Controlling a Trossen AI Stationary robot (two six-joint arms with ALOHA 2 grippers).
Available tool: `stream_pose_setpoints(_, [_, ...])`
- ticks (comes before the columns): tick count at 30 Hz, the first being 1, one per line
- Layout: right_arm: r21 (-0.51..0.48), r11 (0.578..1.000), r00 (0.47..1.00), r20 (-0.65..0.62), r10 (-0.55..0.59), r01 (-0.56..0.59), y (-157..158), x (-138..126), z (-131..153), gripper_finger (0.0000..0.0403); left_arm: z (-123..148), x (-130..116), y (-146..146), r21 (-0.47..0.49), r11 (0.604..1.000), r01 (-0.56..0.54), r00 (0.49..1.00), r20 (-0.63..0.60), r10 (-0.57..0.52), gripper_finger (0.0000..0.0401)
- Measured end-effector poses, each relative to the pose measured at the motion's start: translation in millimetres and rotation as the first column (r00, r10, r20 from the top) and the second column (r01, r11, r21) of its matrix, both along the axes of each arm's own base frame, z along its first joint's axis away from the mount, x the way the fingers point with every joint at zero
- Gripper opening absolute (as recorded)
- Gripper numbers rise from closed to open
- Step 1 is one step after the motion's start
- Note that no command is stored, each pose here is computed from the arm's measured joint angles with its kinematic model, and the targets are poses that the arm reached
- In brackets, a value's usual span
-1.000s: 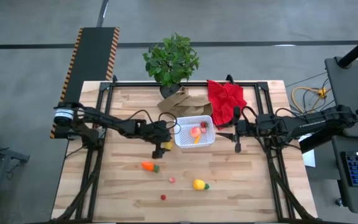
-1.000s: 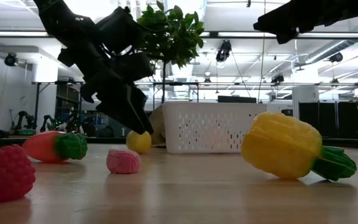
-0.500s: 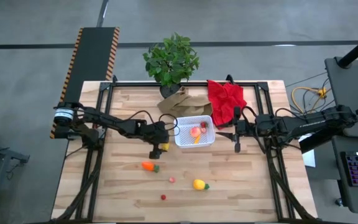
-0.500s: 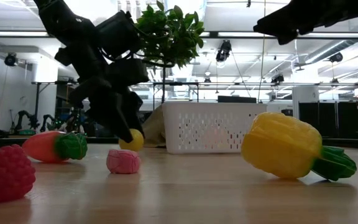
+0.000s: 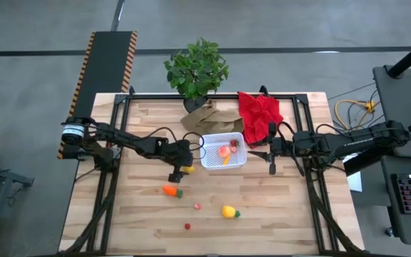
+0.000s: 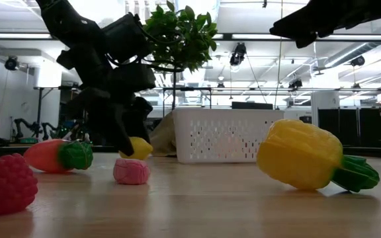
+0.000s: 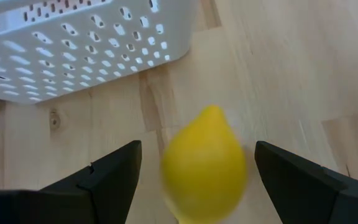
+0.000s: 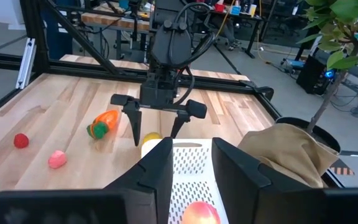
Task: Pick and placing Produce into tupperware
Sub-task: Put the lemon into the bin
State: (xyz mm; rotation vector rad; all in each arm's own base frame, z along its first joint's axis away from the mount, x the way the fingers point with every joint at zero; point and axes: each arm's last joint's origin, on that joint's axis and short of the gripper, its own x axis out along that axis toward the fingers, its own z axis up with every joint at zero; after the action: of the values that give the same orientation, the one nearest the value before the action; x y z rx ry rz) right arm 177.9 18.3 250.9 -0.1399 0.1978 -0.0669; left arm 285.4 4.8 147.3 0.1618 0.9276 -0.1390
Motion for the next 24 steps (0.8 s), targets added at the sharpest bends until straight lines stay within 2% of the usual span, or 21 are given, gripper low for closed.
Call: stream_pose_setpoints(24, [-0.004,1.0,1.0,-0.002,0.0,0.0,0.0,0.0,-0.1,0.0097,-7.8,1.7,0.1,0.008,1.0,0.007,1.0,0.006,-0.007,0.0296])
